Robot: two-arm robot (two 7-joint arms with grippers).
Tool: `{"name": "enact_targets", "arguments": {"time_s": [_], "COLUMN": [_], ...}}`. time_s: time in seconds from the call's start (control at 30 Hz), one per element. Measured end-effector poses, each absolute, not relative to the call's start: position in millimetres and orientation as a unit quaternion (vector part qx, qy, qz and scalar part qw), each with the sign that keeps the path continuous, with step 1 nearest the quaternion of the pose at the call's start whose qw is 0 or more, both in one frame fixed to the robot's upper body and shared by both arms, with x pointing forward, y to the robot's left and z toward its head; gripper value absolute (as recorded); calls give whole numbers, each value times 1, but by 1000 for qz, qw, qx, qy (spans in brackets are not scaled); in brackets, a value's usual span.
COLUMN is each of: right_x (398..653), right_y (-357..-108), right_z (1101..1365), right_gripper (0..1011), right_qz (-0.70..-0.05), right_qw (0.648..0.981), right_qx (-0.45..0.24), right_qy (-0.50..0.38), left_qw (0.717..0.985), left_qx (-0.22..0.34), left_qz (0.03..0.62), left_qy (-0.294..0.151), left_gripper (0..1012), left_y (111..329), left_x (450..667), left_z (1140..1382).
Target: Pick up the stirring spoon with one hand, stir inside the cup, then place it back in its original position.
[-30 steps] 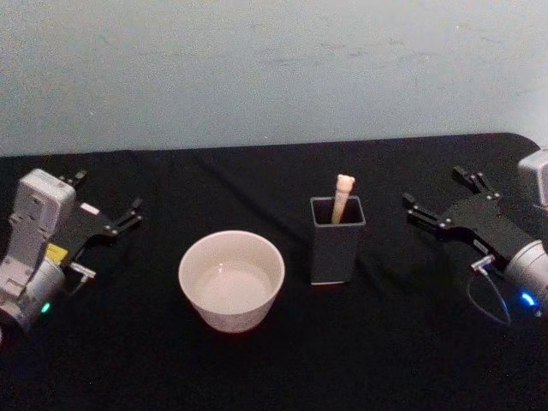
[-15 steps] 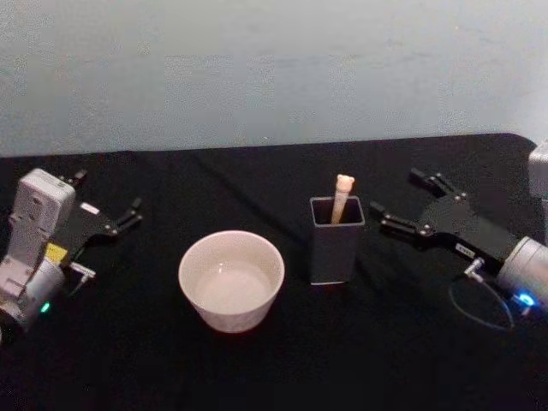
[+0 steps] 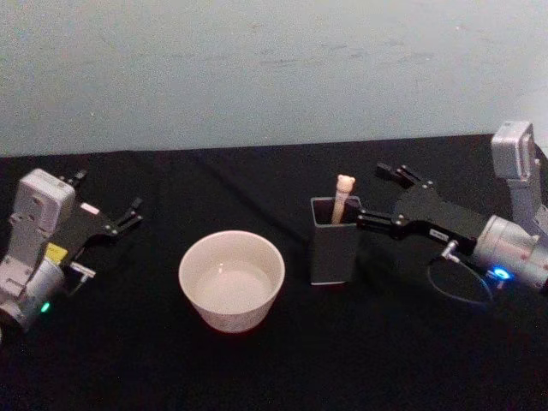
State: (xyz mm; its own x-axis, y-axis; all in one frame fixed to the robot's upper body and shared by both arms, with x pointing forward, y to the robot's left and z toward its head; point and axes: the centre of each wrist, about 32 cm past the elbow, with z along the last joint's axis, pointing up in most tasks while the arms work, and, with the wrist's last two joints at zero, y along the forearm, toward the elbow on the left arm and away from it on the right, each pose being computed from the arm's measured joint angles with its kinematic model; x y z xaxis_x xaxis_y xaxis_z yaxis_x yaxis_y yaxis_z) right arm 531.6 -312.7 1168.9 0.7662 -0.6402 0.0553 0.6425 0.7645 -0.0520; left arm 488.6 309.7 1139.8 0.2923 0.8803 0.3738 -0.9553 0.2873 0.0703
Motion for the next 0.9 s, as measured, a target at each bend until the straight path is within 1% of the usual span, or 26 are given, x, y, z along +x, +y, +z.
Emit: {"name": "enact_targets", "arguments": {"time_s": [0.2, 0.4, 0.9], "right_x": [546, 555, 561], "right_y": [-308, -302, -300], "right_z": [1166, 1163, 1162], "right_gripper": [1002, 1003, 1002], "right_qz": [-332, -319, -292], "right_qw": [942, 947, 956], "right_qx": [-36, -35, -25], "right_qy": [-15, -7, 5], "left_qw": [791, 791, 791], "left_qx": [142, 141, 141], "left_qz": [580, 580, 580], "left_qy": [-132, -132, -132], "left_gripper": [1001, 1001, 1001], "left_y": [310, 310, 310], "left_x": [489, 489, 489], "left_z": [1140, 1140, 1140]}}
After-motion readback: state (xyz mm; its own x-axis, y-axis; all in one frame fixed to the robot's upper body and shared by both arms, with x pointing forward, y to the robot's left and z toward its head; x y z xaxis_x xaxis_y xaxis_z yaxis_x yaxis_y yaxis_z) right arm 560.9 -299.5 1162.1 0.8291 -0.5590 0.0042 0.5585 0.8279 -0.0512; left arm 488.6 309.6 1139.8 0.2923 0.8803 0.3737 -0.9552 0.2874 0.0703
